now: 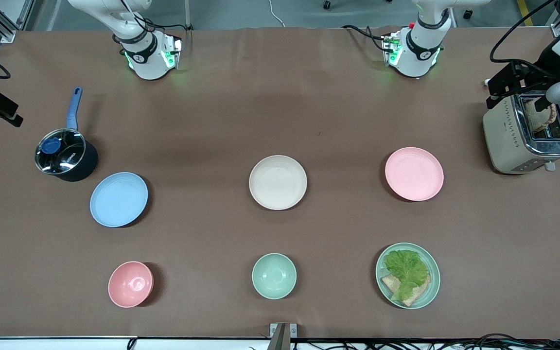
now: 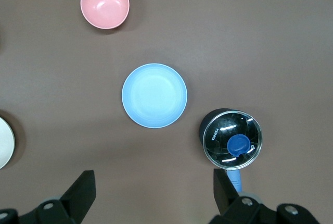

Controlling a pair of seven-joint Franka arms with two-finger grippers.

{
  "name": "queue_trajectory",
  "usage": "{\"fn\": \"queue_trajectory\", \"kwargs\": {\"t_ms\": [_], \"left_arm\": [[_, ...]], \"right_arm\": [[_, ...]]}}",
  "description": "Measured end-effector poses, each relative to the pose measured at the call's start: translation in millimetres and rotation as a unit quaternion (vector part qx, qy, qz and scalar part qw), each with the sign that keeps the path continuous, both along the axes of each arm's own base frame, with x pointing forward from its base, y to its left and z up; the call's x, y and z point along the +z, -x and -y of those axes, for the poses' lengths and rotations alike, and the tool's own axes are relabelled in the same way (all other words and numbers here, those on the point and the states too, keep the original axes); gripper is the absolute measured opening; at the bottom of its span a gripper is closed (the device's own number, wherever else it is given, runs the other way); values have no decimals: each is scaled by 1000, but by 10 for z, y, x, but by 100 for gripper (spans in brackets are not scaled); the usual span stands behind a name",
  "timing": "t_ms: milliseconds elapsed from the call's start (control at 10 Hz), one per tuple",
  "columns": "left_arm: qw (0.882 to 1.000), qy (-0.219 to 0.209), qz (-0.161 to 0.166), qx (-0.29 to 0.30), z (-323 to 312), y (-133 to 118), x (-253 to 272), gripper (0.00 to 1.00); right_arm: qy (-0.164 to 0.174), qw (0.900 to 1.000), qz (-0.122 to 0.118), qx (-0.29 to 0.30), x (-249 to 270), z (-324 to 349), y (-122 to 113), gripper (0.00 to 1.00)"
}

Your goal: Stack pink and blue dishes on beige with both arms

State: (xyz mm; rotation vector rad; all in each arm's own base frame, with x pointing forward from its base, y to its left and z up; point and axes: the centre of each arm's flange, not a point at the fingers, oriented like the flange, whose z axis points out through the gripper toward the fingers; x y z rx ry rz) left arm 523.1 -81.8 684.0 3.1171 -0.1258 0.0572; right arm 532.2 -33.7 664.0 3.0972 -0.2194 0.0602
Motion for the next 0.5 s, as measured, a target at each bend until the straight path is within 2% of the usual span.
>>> {"fn": "queue_trajectory", "kwargs": {"t_ms": [500], "left_arm": [[1000,0,-6,16,-175,-37,-61,99]], "right_arm": [[0,1000,-2,0,-19,-3,-8,100]]}}
